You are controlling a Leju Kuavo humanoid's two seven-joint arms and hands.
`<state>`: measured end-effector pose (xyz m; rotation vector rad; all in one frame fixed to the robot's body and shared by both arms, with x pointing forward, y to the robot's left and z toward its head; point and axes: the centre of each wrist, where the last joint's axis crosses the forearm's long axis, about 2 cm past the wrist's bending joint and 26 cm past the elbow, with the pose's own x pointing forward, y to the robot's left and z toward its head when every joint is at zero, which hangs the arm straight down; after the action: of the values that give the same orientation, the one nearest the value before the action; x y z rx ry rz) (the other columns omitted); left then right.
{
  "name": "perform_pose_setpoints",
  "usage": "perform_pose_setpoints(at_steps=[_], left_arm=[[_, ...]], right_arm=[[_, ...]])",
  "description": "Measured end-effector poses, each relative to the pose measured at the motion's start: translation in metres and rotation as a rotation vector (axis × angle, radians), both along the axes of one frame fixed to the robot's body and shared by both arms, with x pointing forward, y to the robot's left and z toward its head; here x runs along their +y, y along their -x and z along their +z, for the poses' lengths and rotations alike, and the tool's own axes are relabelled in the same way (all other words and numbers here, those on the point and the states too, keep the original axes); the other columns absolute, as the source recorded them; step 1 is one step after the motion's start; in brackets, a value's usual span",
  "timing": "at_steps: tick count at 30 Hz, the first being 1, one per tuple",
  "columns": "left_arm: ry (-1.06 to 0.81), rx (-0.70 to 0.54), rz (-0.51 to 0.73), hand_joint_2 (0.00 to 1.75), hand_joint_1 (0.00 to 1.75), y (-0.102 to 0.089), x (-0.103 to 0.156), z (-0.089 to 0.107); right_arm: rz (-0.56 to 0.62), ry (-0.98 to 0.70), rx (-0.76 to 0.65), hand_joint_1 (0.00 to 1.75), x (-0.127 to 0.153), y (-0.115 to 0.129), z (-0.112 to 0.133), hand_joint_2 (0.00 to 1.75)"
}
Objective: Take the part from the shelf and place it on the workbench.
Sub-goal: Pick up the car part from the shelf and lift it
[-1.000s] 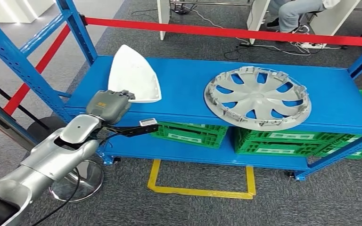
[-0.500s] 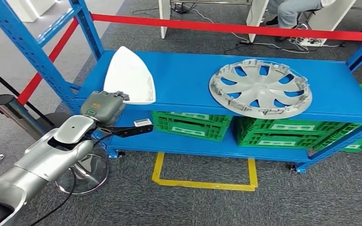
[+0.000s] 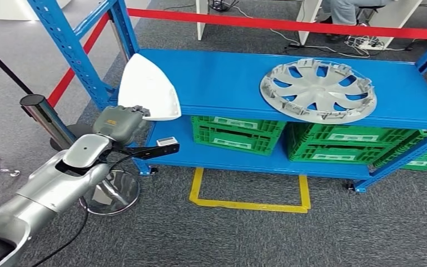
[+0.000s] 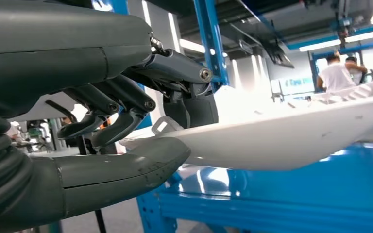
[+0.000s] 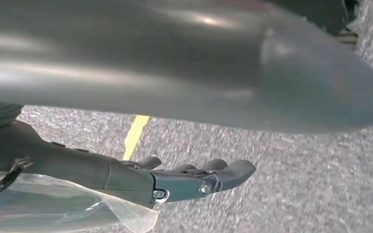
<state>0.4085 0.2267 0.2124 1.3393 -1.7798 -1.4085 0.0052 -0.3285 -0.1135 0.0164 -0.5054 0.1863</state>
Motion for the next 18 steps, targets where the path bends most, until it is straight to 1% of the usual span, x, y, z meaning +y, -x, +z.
perform_pose_setpoints(at_steps=[6,8,10,13,15,18], left_arm=[[-0.005,-0.010,0.026,1.75,1.75,0.000,0.012,0.001],[-0.003,-0.007,0.035,1.75,1.75,0.001,0.016,-0.001],[-0.001,-0.004,0.038,1.75,1.75,0.003,0.016,-0.001],[0.008,-0.008,0.038,1.75,1.75,0.002,0.011,0.004],[0.017,-0.013,0.036,1.75,1.75,0.002,0.007,0.007],[0.031,-0.018,0.035,1.75,1.75,0.001,0.006,0.009]], right_arm=[[0.000,-0.003,-0.001,0.00,0.004,-0.001,0.000,0.00],[-0.005,0.002,0.011,0.00,0.015,-0.005,-0.001,0.00],[-0.020,0.007,0.034,0.00,0.039,-0.020,0.000,0.00],[-0.036,-0.015,0.041,0.00,0.071,-0.049,0.004,0.00],[-0.038,-0.038,0.033,0.00,0.083,-0.060,0.007,0.00],[-0.042,-0.060,0.030,0.00,0.090,-0.064,0.008,0.00]])
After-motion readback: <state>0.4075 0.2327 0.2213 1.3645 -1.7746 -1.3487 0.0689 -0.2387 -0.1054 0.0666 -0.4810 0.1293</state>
